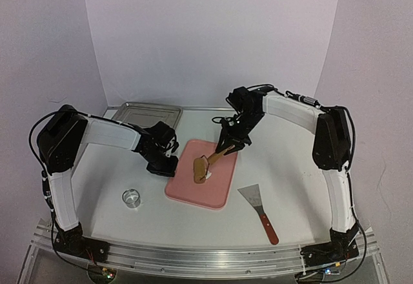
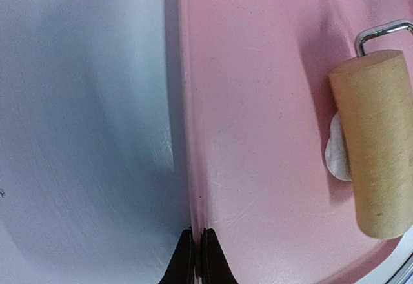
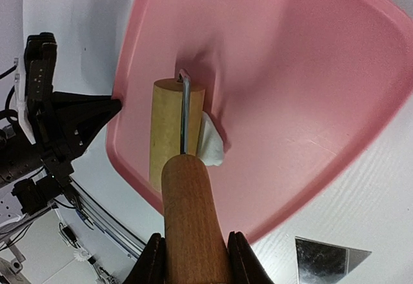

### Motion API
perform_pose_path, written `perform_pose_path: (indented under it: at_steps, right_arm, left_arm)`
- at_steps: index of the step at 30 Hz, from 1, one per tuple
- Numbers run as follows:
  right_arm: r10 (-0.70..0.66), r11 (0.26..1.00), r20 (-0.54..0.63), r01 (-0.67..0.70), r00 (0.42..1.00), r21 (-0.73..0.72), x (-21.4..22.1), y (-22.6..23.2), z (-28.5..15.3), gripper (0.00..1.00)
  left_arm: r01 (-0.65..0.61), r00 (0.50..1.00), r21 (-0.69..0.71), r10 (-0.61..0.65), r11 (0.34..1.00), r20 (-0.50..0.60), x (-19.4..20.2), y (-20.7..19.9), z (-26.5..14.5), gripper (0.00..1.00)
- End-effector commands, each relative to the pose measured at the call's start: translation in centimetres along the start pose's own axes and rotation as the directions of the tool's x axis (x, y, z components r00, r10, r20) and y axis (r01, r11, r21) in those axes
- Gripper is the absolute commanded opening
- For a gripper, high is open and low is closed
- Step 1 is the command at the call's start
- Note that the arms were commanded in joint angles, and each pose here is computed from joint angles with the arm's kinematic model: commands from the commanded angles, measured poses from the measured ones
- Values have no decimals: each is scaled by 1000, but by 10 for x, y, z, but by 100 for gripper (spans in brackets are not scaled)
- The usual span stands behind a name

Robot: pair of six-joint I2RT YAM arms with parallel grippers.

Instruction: Roll out the dumpling wrappers from the dough

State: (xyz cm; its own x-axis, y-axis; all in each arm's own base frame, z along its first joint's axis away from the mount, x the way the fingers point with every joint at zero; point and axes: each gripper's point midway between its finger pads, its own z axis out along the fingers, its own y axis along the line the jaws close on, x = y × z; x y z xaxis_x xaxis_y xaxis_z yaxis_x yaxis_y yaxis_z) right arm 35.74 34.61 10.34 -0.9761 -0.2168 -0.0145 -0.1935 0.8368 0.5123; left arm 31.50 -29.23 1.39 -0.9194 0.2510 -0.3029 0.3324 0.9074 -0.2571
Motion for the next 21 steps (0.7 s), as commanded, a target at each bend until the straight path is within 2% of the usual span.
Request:
perform_pose_path:
  at_steps: [1, 8, 11, 17, 21]
  right_arm:
    - [93, 911, -99, -44, 991, 411, 28, -90, 58, 0]
    - [115, 886, -9, -98, 993, 453, 12, -127, 4, 0]
    - [125, 892, -43, -93, 991, 442, 20, -127, 12, 0]
    - [88, 911, -115, -33, 989, 410, 33, -88, 65, 0]
    - [92, 902, -92, -44, 991, 430, 28, -96, 56, 0]
  left_arm:
    - [-80, 991, -2, 79, 997, -109, 34, 3, -4, 0]
    - [-81, 991, -3, 80, 997, -106, 35, 4, -4, 0]
    - [-81, 992, 0, 81, 997, -101, 34, 3, -5, 0]
    - [-82, 991, 0, 82, 997, -102, 34, 3, -5, 0]
    - [-82, 991, -4, 81, 997, -103, 35, 4, -6, 0]
